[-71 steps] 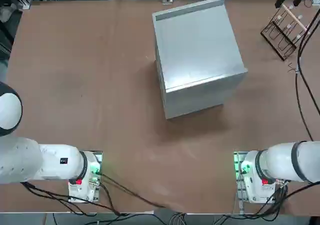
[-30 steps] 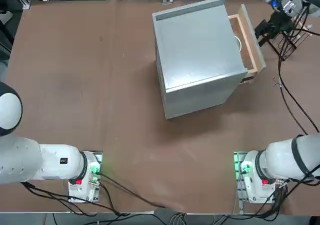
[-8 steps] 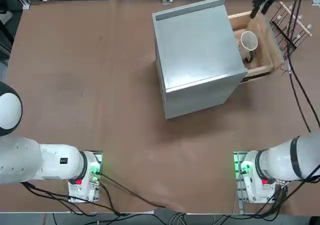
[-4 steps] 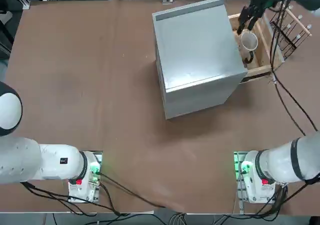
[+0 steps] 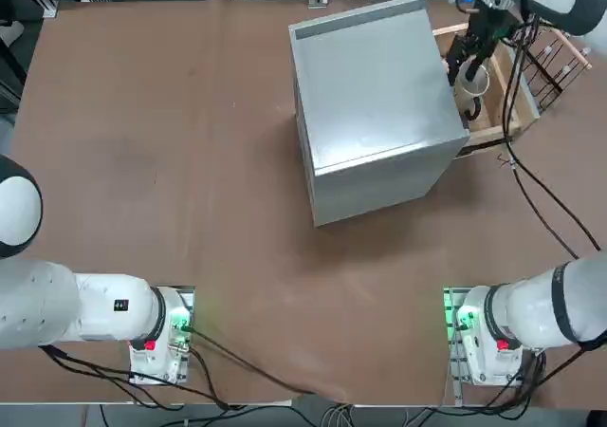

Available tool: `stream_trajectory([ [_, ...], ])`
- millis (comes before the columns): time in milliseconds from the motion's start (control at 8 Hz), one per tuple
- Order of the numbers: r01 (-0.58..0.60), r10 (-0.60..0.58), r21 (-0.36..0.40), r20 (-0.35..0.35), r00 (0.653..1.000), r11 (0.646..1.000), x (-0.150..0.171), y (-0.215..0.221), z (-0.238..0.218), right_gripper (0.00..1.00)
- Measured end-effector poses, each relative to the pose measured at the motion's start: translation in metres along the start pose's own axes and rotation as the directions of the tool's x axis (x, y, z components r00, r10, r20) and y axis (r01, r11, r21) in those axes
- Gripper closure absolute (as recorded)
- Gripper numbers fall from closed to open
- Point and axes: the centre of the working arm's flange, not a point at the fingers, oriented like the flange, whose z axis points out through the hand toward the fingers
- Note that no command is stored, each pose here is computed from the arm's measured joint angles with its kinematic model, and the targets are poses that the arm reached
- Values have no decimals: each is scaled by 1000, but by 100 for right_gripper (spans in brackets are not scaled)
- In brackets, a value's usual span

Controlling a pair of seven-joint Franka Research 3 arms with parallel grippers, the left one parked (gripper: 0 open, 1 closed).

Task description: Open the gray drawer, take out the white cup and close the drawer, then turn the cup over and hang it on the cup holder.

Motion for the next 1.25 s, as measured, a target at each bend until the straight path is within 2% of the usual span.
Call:
stream_trajectory([
  [250, -23, 23, 2, 6, 1000, 1000, 0, 5, 4, 29],
  [375, -34, 34, 3, 3, 999, 999, 0, 11, 5, 53],
  [625, -61, 61, -2, -7, 998, 998, 0, 21, 2, 93],
  [1000, -111, 111, -1, -19, 994, 994, -8, 4, -40, 93],
  [1250, -104, 104, -6, -28, 994, 995, -19, -20, -90, 93],
])
